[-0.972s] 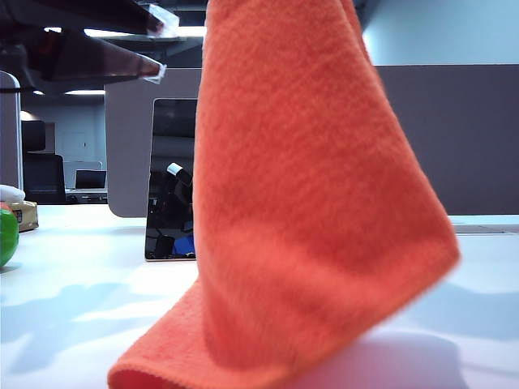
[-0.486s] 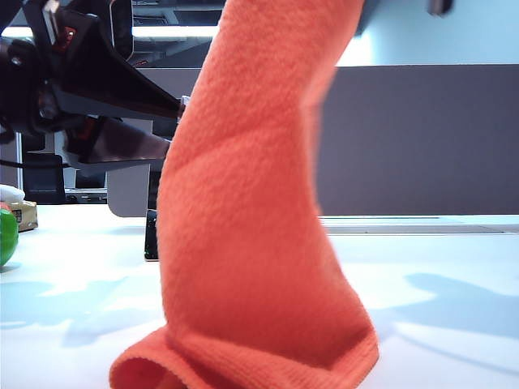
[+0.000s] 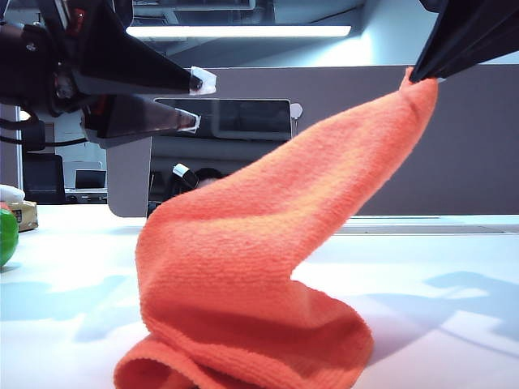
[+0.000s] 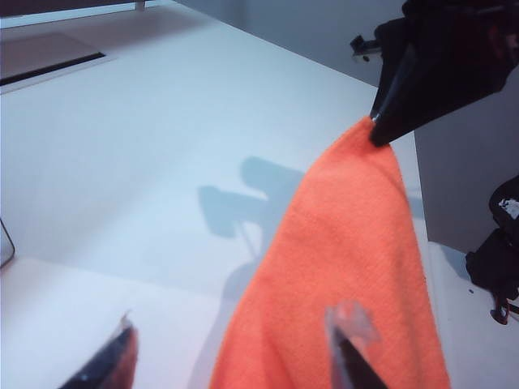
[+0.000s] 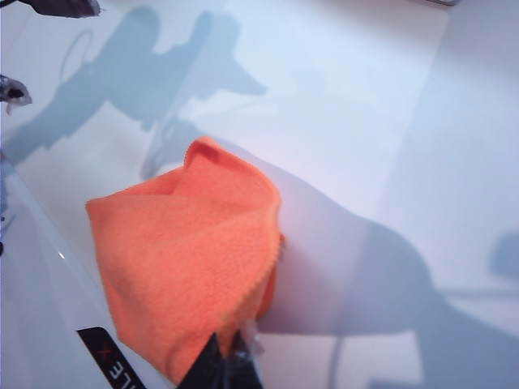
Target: Pick up the cloth from the table and use it to cover the mirror.
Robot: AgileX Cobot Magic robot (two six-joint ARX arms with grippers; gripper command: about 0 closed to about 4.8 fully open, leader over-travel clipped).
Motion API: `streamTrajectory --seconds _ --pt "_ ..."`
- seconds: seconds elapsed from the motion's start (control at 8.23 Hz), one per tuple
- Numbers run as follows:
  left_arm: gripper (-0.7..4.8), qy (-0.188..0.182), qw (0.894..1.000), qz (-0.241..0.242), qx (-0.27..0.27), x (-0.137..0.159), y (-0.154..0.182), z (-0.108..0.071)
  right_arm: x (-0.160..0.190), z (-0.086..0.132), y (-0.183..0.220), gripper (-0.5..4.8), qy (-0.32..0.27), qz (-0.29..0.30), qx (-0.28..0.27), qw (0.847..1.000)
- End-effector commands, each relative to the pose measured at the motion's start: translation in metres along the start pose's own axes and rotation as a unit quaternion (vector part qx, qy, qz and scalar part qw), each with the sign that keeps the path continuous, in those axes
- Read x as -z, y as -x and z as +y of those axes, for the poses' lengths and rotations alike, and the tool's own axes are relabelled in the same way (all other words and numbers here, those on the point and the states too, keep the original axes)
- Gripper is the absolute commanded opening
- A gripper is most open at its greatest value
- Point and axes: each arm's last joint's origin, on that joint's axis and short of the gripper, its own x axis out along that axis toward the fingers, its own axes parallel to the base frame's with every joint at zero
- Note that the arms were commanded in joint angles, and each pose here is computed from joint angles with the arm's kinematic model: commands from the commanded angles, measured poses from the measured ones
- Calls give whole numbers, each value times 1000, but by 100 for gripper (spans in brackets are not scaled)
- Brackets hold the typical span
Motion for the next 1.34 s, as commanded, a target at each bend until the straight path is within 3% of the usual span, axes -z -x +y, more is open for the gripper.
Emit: streamTrajectory --seconds 0.12,0.36,0.49,0.61,0.73,1.09,1.34 --pt "311 97 993 60 33 36 -25 13 -1 1 1 -6 42 -6 4 999" --pt "312 105 992 72 -12 39 -25 16 -1 1 1 -6 44 -6 4 999" --pt "310 133 982 112 -71 49 -23 17 -1 1 1 -6 54 -6 9 999" --pt "309 125 978 142 -89 56 -21 17 -1 0 1 -6 53 -6 14 998" --pt "264 127 977 148 -89 57 -21 16 -2 0 2 -6 57 -10 14 998" --pt "263 134 982 131 -17 56 -22 13 -6 0 1 -6 67 -25 13 997" --pt "258 145 979 140 5 58 -26 8 -6 0 1 -6 67 -26 13 997"
